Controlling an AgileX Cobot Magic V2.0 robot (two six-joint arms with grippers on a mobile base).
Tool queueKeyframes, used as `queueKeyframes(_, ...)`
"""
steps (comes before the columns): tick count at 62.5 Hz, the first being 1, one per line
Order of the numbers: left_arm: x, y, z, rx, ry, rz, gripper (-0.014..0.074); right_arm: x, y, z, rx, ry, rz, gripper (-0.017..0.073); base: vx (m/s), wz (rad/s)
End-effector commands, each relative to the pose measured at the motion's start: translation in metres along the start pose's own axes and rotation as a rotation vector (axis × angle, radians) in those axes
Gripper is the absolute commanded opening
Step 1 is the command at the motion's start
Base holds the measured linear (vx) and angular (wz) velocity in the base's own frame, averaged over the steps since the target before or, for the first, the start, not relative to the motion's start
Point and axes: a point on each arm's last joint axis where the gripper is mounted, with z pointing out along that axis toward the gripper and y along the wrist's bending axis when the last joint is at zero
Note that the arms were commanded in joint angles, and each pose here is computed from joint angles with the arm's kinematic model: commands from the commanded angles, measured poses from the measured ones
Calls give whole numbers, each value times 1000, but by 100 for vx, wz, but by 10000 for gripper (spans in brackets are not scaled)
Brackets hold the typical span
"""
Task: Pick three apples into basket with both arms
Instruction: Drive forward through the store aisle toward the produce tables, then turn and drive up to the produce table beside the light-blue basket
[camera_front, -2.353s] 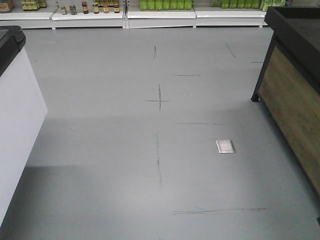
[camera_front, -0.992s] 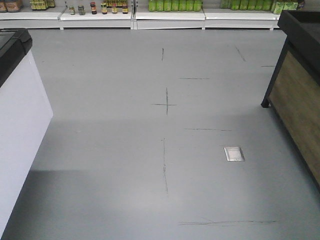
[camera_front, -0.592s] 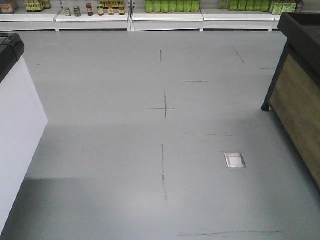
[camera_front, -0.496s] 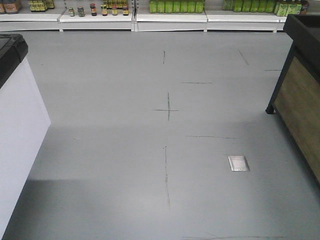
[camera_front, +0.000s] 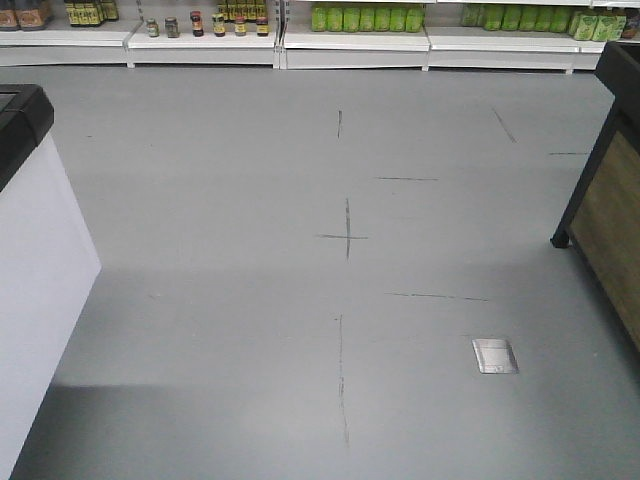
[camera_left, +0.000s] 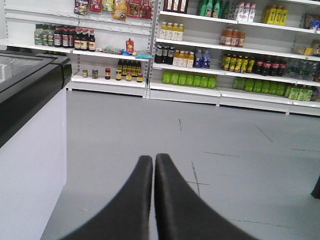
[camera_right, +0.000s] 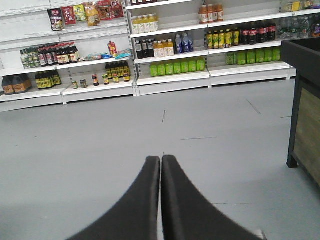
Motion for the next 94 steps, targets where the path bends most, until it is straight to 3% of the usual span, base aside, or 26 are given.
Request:
queueKeyframes(1,-4,-1,-1,13,-74,-19,-6,-3,1,0,-18,-73,-21,-6,23,-5)
queueKeyframes(56,-4,-1,-1,13,-74,-19,-6,-3,1,0,-18,-73,-21,-6,21,-13)
queueKeyframes(94,-4,-1,-1,13,-74,-19,-6,-3,1,0,-18,-73,-21,-6,16,-43)
